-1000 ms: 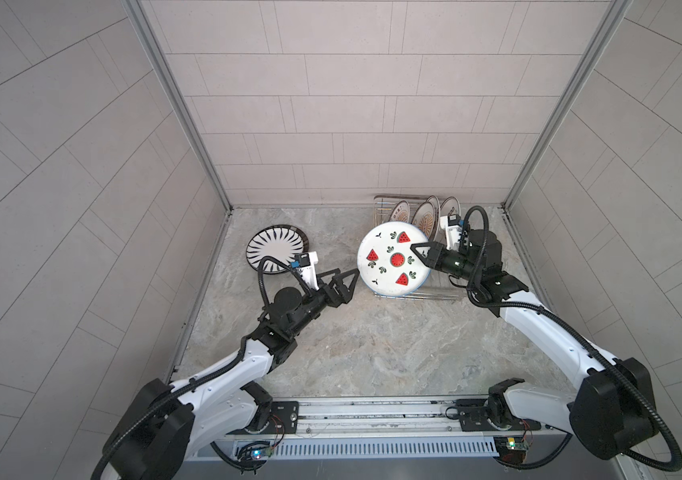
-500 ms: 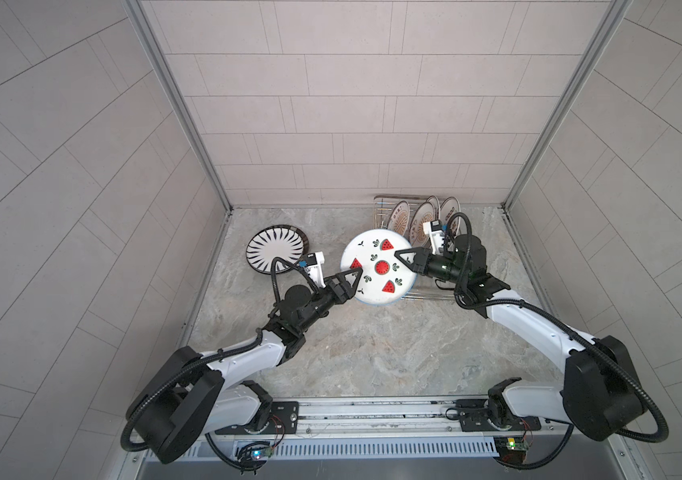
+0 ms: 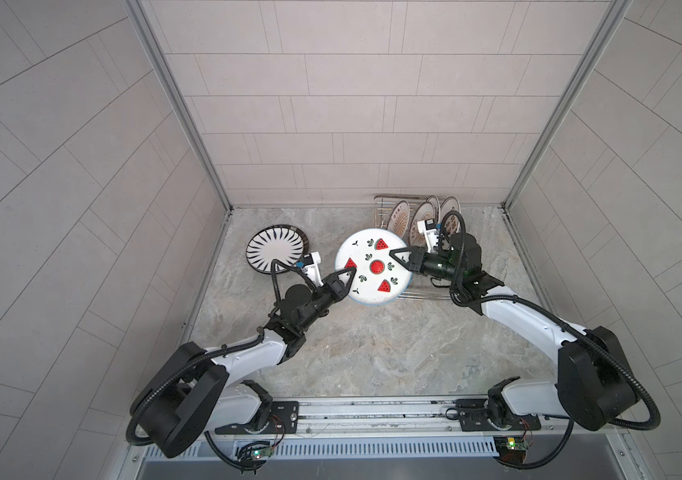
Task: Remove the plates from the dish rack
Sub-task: 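Grasp the watermelon plate with the left gripper, release the right, then lower the watermelon plate onto the plate stack with the left gripper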
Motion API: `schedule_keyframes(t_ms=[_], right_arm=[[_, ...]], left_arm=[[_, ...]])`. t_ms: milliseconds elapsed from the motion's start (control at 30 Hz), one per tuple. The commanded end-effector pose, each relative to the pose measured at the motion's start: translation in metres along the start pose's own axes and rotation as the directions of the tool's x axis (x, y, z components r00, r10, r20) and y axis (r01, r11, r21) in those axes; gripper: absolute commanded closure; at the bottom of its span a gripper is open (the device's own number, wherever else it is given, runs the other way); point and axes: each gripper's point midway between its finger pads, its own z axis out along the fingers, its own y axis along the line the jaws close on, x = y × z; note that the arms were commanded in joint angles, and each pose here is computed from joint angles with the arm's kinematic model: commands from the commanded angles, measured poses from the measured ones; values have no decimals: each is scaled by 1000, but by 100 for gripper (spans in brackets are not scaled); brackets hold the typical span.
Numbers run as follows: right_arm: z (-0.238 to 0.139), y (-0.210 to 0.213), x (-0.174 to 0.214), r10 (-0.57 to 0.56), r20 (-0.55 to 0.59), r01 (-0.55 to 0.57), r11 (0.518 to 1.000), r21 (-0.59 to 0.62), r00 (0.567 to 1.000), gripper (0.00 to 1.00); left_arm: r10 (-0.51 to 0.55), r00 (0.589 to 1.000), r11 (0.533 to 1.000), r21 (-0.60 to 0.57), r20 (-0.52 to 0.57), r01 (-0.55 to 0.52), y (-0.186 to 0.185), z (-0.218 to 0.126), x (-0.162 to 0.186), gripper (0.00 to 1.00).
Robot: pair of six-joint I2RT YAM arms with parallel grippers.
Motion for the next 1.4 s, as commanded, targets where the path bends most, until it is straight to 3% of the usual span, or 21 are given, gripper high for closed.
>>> schedule_keyframes(t_ms=[0,200,500,700,967,1067,1200,1367], right_arm=[[4,25,-13,-79,30,80,996,-38,996,90],[7,18,-7,-109,1,109,994,13,994,79],[8,16,-4,-127,-16,128,991,39,992,64],[4,6,-6,-144,-11,144,983,112,990,32],[-9,-5,-15,-193,22,182,953,241,981,21],[-23,-8,-24,-231,81,194,926,323,970,8],[-35,-2,-29,-302,102,242,889,390,948,5],[-34,7,-29,-347,93,287,875,390,933,4]], left_arm=[[24,1000,991,135,1,-24,-31,-1,0,78],[13,999,995,94,46,-18,-22,-3,-6,87],[-29,993,999,41,111,25,-8,-6,-16,90],[-10,986,1000,-22,167,14,1,-12,-26,95],[-6,972,998,-64,235,21,7,-20,-39,98],[-6,960,997,-76,280,29,10,-26,-49,98],[-12,938,994,-100,345,50,21,-36,-64,100],[2,917,991,-124,400,52,26,-45,-81,100]])
